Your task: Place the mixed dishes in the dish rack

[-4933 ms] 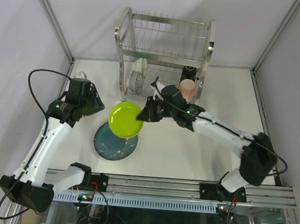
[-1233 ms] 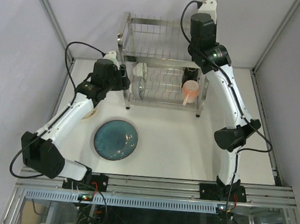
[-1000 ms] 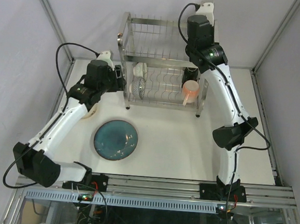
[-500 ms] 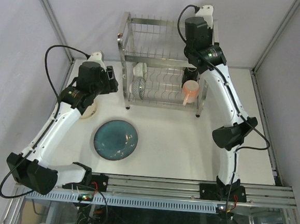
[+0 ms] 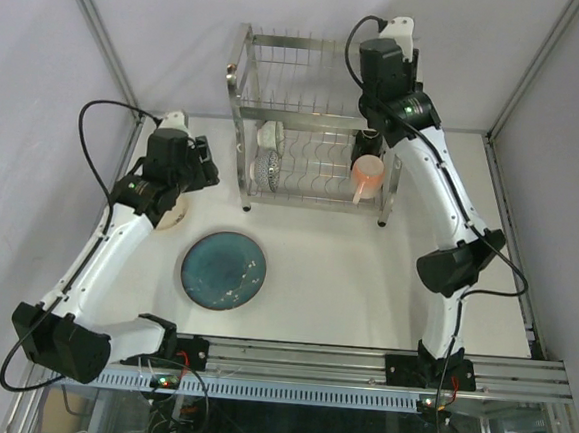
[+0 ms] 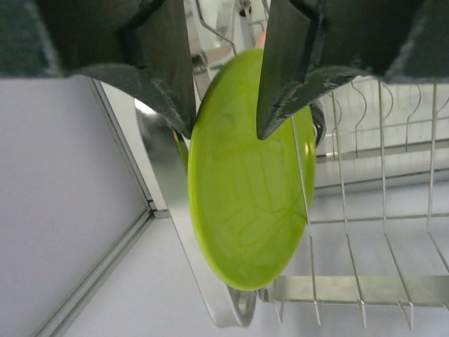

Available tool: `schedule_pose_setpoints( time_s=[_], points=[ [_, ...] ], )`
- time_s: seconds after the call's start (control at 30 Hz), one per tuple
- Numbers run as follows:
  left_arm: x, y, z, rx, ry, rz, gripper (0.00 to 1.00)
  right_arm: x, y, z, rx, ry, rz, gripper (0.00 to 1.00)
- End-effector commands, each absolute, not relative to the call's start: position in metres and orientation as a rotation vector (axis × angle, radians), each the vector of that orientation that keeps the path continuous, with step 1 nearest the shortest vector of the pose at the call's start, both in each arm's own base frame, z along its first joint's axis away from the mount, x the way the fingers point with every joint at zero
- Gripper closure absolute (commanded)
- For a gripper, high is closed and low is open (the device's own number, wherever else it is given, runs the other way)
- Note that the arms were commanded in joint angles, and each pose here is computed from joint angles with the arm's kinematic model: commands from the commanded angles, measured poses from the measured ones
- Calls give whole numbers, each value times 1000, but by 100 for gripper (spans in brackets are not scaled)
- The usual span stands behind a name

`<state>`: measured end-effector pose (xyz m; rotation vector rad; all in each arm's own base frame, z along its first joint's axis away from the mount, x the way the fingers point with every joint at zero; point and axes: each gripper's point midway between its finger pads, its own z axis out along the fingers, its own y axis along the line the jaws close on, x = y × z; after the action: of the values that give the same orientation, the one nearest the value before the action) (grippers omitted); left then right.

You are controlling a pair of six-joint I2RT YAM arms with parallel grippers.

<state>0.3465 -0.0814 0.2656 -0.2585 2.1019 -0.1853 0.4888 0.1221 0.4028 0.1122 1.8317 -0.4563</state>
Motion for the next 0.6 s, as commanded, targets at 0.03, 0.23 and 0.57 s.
schedule_pose_setpoints(
  time_s=[0.03,0.23,0.57],
  points=[
    [334,-54,237,-485,2102,-218,33,460,103,453,186,1731,-342,56],
    [328,-28,204,-703,2118,-242,32,450,102,460,173,1712,-247,49],
    [309,20,165,-1134,2025,-265,30,422,104,495,178,1631,-38,44]
  ],
)
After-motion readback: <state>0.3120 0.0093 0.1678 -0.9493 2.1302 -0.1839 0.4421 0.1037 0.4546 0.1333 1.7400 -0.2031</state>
